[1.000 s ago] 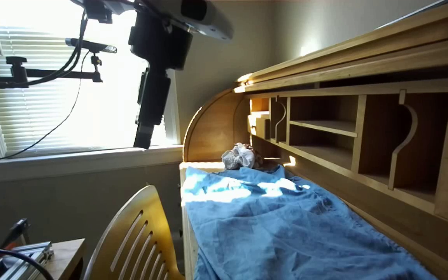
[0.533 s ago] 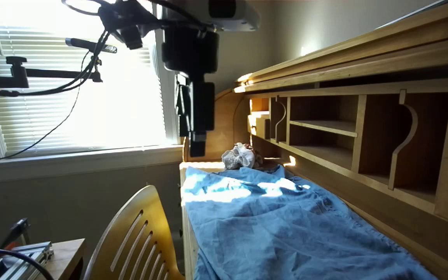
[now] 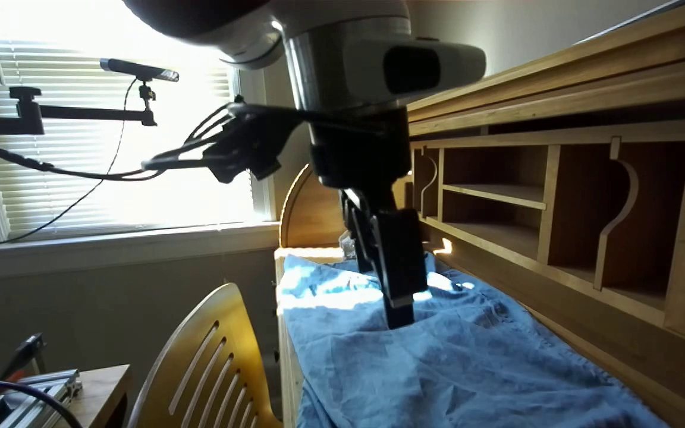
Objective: Fold the blue cloth in half
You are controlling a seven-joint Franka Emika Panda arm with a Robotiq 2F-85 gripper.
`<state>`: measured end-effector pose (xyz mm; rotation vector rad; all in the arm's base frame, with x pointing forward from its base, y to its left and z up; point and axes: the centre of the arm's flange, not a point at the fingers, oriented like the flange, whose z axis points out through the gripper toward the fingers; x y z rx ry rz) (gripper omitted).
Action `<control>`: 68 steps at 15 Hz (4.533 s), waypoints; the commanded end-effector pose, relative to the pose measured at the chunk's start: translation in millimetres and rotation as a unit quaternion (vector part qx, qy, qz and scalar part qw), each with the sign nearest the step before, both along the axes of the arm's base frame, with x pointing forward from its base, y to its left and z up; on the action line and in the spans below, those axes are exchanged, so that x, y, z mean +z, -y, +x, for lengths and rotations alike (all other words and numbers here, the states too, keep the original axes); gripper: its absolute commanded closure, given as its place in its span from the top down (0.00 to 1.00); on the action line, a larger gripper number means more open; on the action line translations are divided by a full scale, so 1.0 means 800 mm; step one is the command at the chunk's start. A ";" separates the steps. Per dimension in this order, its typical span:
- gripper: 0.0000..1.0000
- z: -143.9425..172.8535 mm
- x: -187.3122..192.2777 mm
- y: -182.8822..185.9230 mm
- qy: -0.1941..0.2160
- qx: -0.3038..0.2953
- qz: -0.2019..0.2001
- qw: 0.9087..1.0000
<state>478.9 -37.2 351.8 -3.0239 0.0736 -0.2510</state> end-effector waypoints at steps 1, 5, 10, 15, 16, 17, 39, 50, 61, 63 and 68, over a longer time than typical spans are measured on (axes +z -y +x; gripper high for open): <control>1.00 0.016 -0.040 0.037 -0.004 -0.020 0.011 1.000; 1.00 0.017 -0.076 0.070 -0.044 0.028 0.027 0.998; 1.00 0.008 -0.088 0.077 -0.050 0.031 0.017 0.998; 1.00 0.015 -0.101 0.085 -0.052 0.032 0.022 0.998; 1.00 0.019 -0.107 0.088 -0.048 0.030 0.025 0.998; 1.00 0.025 -0.115 0.089 -0.041 0.031 0.026 0.998; 1.00 0.105 -0.215 0.109 0.010 0.084 0.068 0.994; 0.08 0.108 -0.220 0.094 -0.003 0.081 0.077 0.994; 0.00 0.099 -0.165 0.097 0.000 0.098 0.075 0.992; 0.00 0.101 -0.130 0.085 0.007 0.110 0.062 0.992; 0.00 0.102 -0.039 0.039 0.039 0.171 0.036 0.984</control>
